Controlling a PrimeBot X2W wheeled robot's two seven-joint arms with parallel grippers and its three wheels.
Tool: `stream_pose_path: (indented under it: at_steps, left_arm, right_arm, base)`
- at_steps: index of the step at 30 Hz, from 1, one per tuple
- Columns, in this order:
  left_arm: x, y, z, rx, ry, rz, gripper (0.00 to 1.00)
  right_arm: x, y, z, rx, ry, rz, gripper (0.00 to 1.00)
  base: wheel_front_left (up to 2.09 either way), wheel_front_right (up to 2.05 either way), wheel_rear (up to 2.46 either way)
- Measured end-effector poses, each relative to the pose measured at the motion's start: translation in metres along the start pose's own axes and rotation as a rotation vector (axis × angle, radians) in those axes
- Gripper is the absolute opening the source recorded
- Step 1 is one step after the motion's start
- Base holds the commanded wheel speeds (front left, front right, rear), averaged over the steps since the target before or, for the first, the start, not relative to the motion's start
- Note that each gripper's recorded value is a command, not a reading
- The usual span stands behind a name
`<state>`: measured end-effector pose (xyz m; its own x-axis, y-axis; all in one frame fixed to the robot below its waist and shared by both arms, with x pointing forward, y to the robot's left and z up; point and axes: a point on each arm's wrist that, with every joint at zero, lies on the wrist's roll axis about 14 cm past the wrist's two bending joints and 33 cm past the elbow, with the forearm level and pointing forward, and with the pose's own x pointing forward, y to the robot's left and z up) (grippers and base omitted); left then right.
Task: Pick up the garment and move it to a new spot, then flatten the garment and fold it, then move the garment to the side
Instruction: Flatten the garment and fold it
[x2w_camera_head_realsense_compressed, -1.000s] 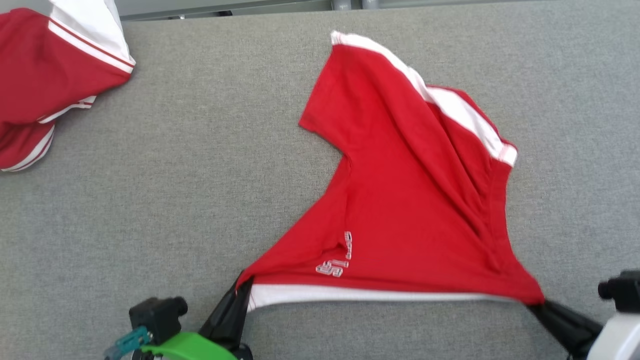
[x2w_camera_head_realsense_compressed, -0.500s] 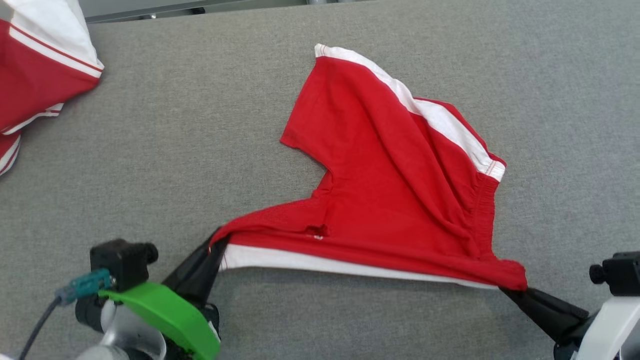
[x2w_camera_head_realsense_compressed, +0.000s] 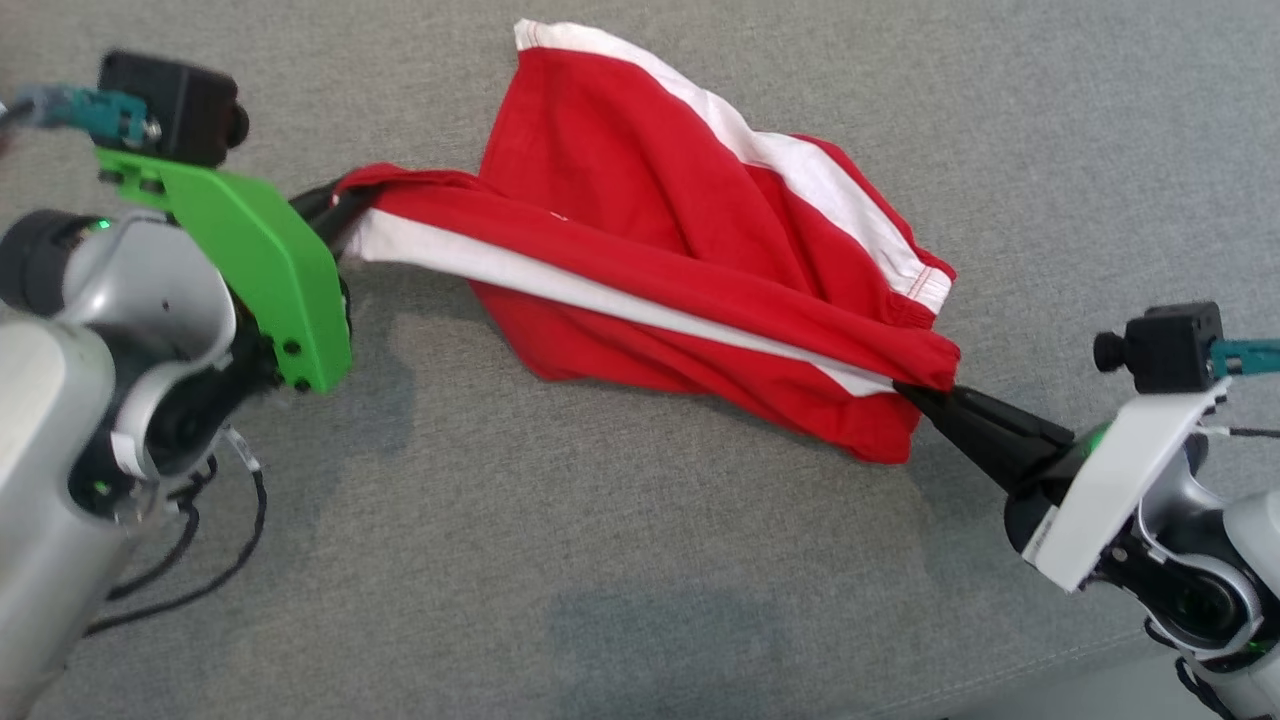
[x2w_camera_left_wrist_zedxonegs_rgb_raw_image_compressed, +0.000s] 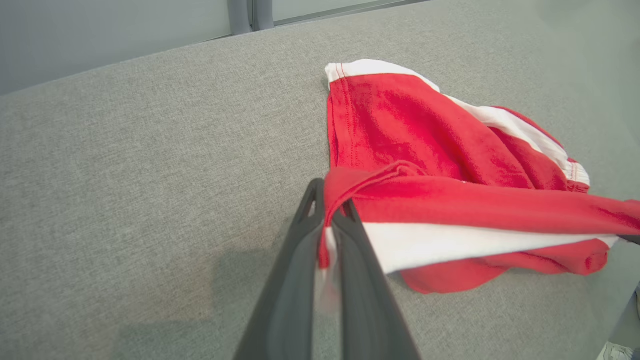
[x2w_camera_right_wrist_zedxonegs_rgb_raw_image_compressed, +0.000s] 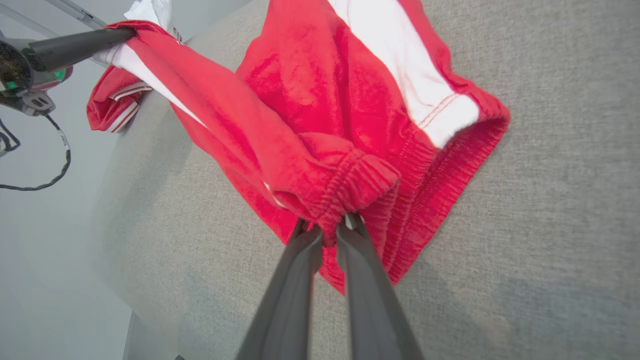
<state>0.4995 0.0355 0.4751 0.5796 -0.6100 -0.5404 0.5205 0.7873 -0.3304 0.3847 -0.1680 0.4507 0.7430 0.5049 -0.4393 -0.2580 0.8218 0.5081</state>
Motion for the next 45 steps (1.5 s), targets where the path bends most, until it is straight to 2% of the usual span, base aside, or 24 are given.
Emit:
stream_pose_path:
  at_steps: [4, 9, 15, 23, 30, 40, 45]
  left_arm:
    - [0.029, 0.012, 0.017, 0.059, 0.084, 0.014, 0.0]
    - [0.061, 0.022, 0.02, 0.081, 0.187, 0.022, 0.0]
    - [0.093, 0.012, 0.024, 0.106, 0.225, -0.016, 0.0]
    - [0.107, -0.01, 0.037, 0.176, 0.251, -0.072, 0.0]
    - [0.122, -0.012, 0.053, 0.205, 0.245, -0.059, 0.0]
    - [0.149, 0.007, 0.052, 0.195, 0.266, -0.009, 0.0]
    - [0.157, 0.021, 0.037, 0.197, 0.318, 0.015, 0.0]
  right_arm:
    - [0.018, -0.008, 0.004, 0.02, 0.011, -0.009, 0.0]
    - [0.031, -0.019, 0.002, 0.033, 0.018, -0.033, 0.0]
    - [0.031, -0.036, 0.007, 0.066, -0.038, -0.085, 0.0]
    - [0.025, -0.052, 0.01, 0.08, -0.072, -0.126, 0.0]
    - [0.032, -0.06, 0.027, 0.062, -0.145, -0.138, 0.0]
    - [0.032, -0.062, 0.06, 0.042, -0.241, -0.133, 0.0]
    - [0.04, -0.065, 0.041, 0.058, -0.185, -0.142, 0.0]
  base:
    - [0.0, 0.0, 0.0]
    - [0.0, 0.0, 0.0]
    - [0.0, 0.0, 0.0]
    - [0.0, 0.0, 0.0]
    - [0.0, 0.0, 0.0]
    - [0.0, 0.0, 0.0]
    - [0.0, 0.0, 0.0]
